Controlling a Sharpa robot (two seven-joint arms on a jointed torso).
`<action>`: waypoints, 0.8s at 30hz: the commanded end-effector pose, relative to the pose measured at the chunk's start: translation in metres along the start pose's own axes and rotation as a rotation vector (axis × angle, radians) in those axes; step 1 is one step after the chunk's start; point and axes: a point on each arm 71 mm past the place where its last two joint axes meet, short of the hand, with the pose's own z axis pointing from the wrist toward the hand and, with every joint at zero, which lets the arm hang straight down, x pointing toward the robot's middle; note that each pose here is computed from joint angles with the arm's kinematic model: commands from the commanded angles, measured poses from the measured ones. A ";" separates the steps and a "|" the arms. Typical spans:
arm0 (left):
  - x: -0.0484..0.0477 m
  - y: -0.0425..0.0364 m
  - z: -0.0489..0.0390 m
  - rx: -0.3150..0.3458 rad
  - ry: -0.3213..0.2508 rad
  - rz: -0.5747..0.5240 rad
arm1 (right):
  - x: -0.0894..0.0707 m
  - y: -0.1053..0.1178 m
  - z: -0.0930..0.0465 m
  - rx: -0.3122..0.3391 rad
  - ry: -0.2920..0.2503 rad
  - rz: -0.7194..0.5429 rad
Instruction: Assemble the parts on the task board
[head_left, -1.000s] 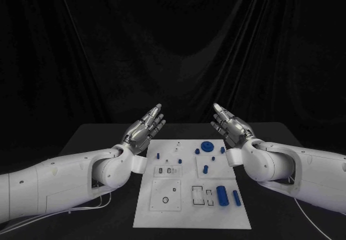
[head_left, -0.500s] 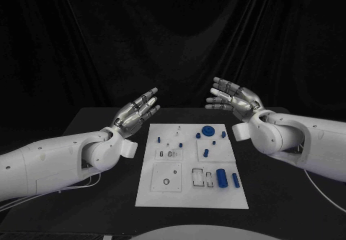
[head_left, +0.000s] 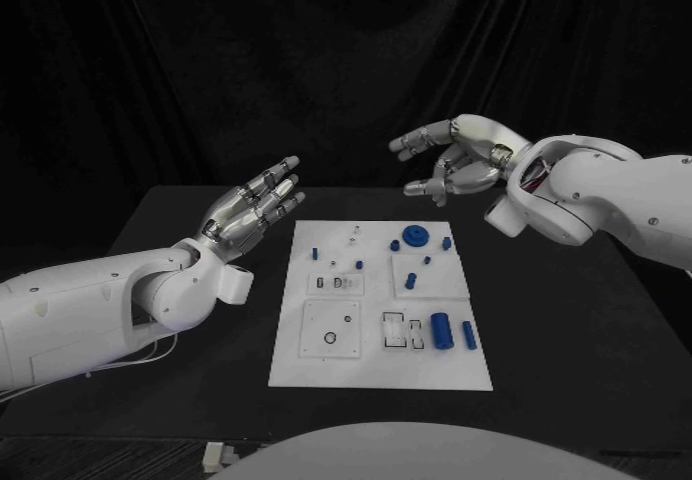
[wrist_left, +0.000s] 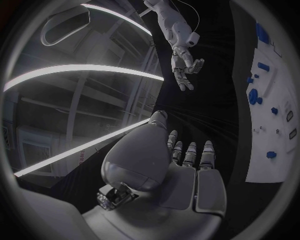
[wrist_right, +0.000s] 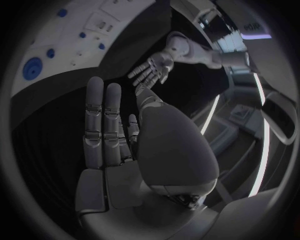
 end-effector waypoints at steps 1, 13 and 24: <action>0.0032 -0.0113 -0.0010 0.133 0.023 0.004 | 0.009 0.005 0.000 -0.088 0.108 -0.946; 0.0103 -0.0145 -0.0056 0.137 0.039 -0.013 | 0.008 0.002 -0.002 -0.140 0.124 -1.236; 0.0134 -0.0142 -0.0059 0.129 0.057 -0.029 | 0.013 -0.011 0.000 -0.143 0.150 -1.245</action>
